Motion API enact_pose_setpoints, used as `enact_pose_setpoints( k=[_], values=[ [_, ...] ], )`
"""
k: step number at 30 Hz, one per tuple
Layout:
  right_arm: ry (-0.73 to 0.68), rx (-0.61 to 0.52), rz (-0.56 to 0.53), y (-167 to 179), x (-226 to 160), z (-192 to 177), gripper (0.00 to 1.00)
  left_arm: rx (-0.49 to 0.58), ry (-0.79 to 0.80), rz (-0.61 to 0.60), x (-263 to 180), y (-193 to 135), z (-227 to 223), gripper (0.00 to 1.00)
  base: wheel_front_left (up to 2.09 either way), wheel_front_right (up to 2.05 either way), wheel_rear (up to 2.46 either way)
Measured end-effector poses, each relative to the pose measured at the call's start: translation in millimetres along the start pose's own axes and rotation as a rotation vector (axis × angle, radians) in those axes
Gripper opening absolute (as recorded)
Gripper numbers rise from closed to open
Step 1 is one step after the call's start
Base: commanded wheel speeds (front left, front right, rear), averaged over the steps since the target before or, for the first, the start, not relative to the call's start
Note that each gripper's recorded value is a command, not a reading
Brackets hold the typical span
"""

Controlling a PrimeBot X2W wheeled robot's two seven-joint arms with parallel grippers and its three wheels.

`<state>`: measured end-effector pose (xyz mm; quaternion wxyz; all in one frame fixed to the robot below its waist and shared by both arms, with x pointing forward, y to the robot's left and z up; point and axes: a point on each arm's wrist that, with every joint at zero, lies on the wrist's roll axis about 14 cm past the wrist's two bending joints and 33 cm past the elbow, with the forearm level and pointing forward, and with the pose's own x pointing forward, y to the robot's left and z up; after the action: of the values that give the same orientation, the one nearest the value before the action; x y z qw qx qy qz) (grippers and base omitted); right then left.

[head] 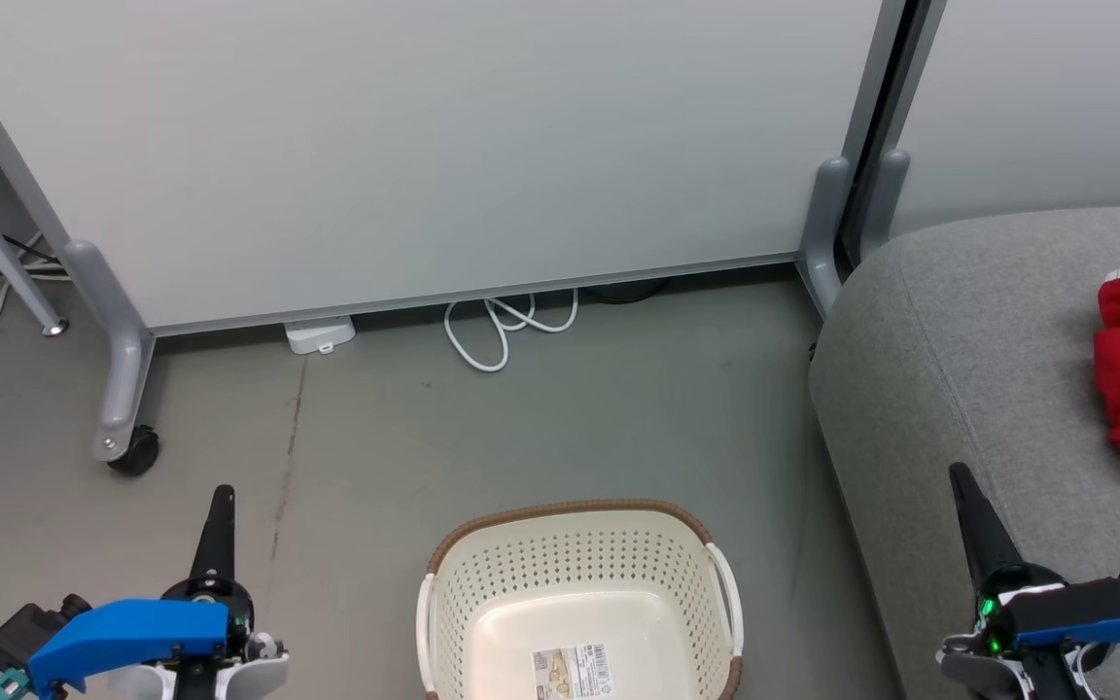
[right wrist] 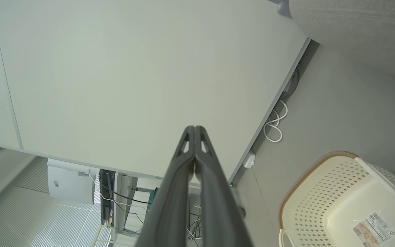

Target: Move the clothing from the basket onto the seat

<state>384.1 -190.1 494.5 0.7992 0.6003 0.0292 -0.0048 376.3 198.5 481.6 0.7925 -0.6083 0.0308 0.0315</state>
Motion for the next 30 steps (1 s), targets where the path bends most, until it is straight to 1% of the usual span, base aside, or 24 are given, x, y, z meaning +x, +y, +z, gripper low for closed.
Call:
enact_pose_setpoints(
  k=[30],
  values=[
    [-0.028,0.234,0.032,5.9,2.4,9.8,0.00,-0.217,0.000,-0.062,7.7,-17.8,6.7,0.00,0.00,0.00,0.00]
  ],
)
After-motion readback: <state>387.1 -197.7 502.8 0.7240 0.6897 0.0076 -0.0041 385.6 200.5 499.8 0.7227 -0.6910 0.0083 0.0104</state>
